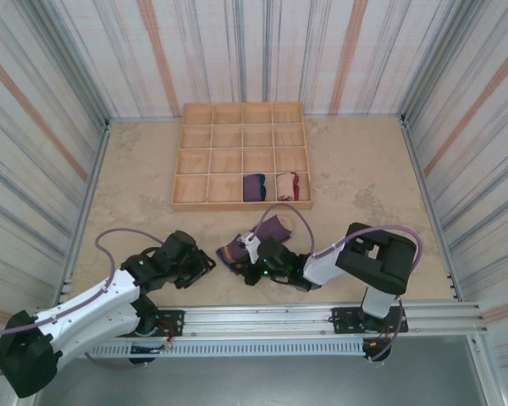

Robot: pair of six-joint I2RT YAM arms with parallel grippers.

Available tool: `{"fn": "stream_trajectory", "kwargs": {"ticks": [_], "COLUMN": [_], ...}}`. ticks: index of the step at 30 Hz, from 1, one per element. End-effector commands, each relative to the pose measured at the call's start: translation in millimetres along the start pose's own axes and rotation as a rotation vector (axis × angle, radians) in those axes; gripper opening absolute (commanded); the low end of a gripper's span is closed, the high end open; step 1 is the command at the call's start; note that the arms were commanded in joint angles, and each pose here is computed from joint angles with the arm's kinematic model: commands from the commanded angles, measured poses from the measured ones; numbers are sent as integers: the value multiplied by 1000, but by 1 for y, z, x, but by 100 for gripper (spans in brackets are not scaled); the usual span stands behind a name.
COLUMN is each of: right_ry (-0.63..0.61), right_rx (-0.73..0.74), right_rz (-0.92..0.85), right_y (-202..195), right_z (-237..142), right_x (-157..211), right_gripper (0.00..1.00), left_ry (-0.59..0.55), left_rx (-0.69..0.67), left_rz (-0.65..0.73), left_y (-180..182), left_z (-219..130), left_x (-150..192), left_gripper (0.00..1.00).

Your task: Roll the socks

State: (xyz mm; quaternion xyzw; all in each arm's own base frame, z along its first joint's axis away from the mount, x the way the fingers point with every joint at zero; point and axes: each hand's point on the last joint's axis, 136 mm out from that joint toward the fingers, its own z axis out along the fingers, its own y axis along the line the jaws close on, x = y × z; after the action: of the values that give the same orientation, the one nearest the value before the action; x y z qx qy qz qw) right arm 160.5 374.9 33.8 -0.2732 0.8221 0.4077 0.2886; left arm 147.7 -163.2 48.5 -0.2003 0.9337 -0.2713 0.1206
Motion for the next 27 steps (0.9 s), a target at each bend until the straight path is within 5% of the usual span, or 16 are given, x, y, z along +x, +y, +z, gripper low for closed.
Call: {"fn": "stream_trajectory", "kwargs": {"ticks": [1, 8, 16, 27], "right_ry": [132, 82, 90, 237], "right_rx": [-61, -126, -4, 217], "right_rz": [281, 586, 797, 800], "right_y": [-16, -37, -64, -73], "right_z": [-3, -5, -16, -25], "right_x": [39, 42, 70, 93], "right_gripper": [0, 0, 0, 0], "left_ry": [-37, -92, -102, -101], "left_rx": [35, 63, 68, 40], "left_rz": [23, 51, 73, 83], "left_y": [-9, -20, -37, -42], "left_z": [3, 6, 16, 22], "left_x": [-6, -16, -23, -27], "left_gripper": [57, 53, 50, 48]}}
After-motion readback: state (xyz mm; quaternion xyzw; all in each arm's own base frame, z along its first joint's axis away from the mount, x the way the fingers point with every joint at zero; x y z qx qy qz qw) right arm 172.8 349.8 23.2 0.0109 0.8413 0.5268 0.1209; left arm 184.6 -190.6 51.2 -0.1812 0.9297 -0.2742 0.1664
